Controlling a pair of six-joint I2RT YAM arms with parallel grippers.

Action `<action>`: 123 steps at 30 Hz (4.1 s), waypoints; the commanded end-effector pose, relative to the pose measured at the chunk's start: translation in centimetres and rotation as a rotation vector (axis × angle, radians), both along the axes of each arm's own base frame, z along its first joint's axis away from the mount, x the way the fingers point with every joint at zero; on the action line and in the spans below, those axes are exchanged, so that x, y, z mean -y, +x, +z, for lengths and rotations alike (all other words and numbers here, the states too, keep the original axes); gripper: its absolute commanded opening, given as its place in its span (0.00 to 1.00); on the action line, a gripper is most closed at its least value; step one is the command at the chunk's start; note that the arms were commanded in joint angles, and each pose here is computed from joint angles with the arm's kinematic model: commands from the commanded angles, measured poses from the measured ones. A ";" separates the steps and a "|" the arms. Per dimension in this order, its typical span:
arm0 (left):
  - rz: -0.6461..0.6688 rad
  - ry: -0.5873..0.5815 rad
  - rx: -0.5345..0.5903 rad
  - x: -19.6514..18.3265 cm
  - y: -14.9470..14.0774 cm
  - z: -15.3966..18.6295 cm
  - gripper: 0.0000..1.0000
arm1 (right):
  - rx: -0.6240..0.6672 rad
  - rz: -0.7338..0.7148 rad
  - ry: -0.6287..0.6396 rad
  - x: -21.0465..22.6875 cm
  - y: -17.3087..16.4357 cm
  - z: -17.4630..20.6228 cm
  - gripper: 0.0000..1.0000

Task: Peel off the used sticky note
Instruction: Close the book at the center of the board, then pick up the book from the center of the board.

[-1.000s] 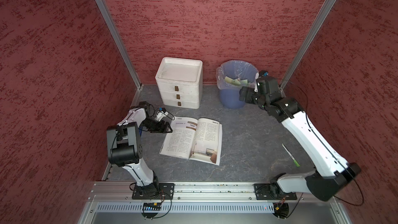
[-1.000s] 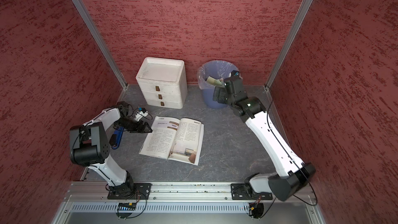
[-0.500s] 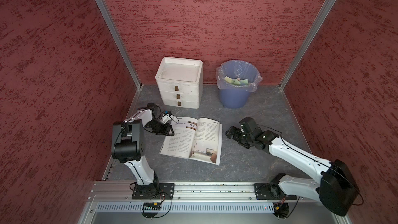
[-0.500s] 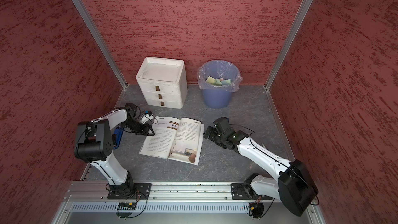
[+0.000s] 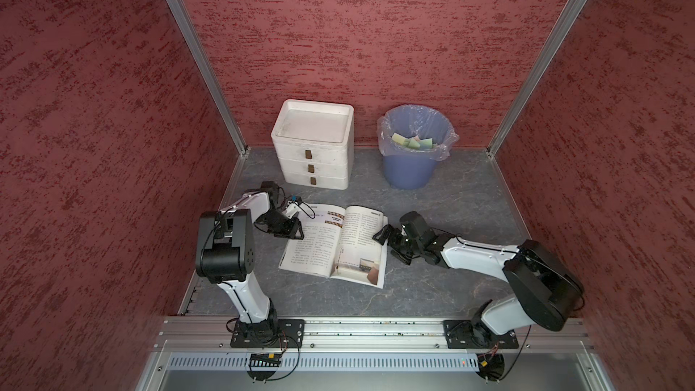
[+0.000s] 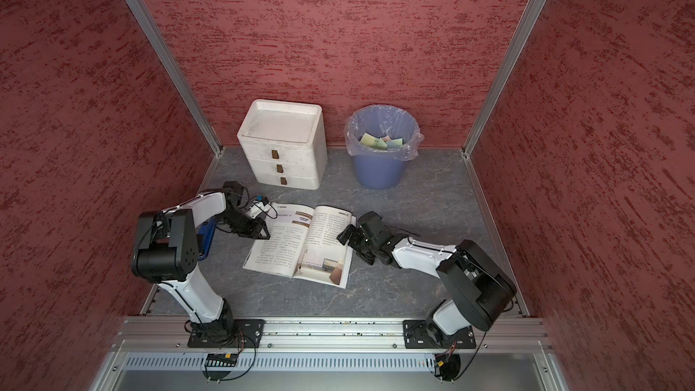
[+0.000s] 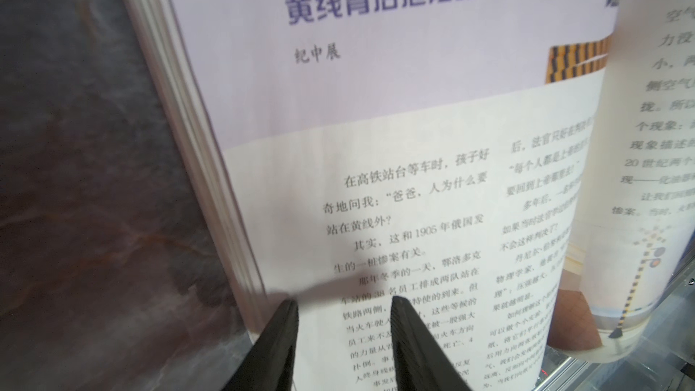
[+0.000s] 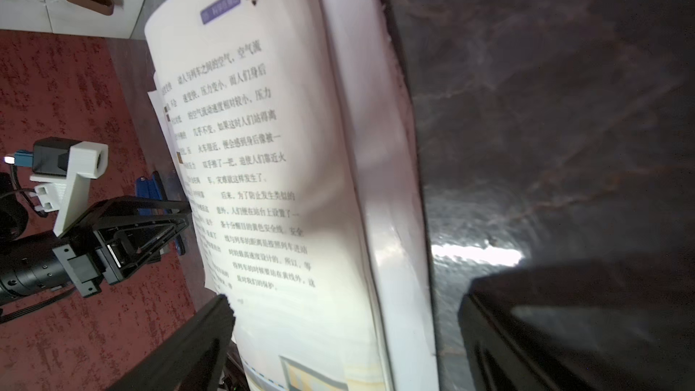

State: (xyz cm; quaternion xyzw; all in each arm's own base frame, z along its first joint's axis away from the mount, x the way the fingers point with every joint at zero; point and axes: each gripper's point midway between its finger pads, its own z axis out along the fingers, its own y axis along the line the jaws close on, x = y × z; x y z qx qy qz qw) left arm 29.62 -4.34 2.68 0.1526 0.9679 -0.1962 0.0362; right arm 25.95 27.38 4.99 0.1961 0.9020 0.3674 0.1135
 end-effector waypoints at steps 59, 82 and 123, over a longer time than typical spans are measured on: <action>-0.033 -0.064 -0.033 2.2 -0.9 0.2 0.37 | 0.223 0.256 -0.167 -0.4 -2.2 9.0 0.00; -0.045 -0.167 0.012 3.6 -1.8 4.6 0.39 | 0.205 0.554 -0.109 -9.0 -2.0 12.8 0.81; -0.386 -0.174 -0.148 15.0 -3.3 -0.5 0.33 | -0.093 0.166 0.020 0.2 -0.2 -1.5 0.81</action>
